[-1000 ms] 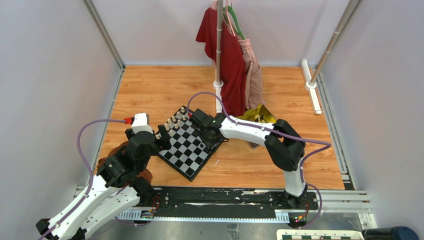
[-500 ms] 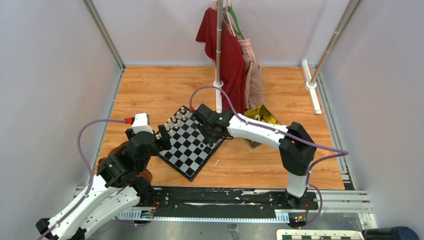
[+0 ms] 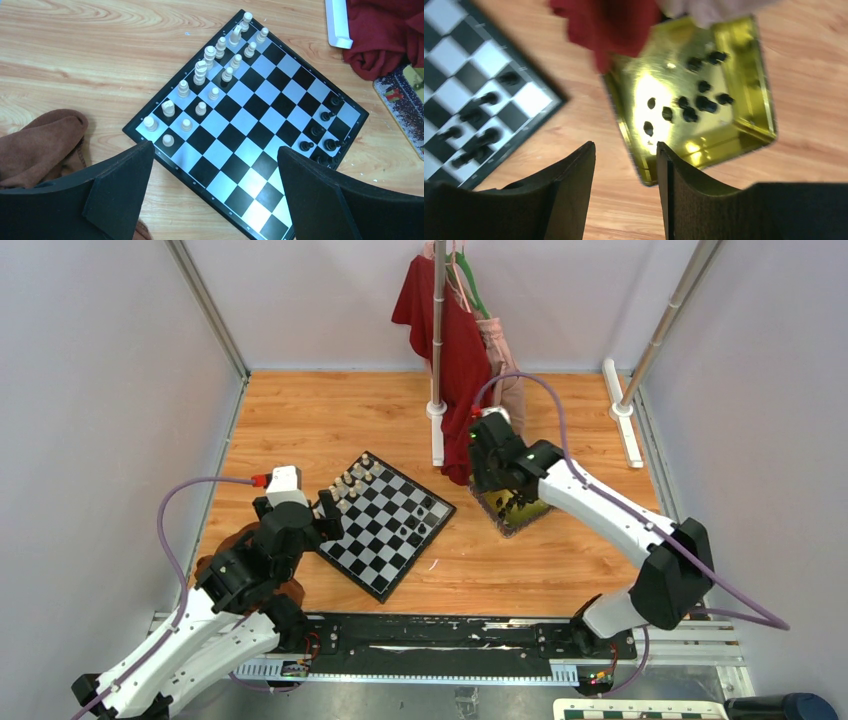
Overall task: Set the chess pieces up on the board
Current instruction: Pick up the chess piece from the storage box.
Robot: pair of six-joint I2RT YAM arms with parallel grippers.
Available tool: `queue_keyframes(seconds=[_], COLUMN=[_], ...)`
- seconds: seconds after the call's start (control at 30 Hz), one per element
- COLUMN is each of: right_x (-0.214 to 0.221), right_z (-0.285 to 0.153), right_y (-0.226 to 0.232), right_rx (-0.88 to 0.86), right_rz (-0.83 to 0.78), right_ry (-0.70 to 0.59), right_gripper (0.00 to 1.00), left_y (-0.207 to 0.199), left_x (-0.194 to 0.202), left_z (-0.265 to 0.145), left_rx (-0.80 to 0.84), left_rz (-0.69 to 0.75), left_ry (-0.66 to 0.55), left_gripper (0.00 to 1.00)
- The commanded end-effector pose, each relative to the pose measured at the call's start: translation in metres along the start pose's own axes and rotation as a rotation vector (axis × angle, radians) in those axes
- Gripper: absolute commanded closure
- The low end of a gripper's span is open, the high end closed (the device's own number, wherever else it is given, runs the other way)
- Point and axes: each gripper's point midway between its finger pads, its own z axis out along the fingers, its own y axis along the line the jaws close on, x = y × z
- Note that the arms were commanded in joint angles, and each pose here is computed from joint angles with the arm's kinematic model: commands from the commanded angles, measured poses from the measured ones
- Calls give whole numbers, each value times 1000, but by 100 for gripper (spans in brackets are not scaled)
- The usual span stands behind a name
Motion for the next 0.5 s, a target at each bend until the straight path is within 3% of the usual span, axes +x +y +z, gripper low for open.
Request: queue_keyframes(seconds=[0.0, 0.47], right_x=[14, 20], right_z=[8, 67], right_y=[-58, -109], right_rx=[144, 241], right_rz=[142, 321], right_ry=[11, 57], right_gripper=[47, 52], left_y=[0, -2], left_x=[4, 7], left_z=[2, 3], left_rx=[-9, -5], left_rz=[9, 23], left_ry=[7, 23], left_gripper=[0, 0])
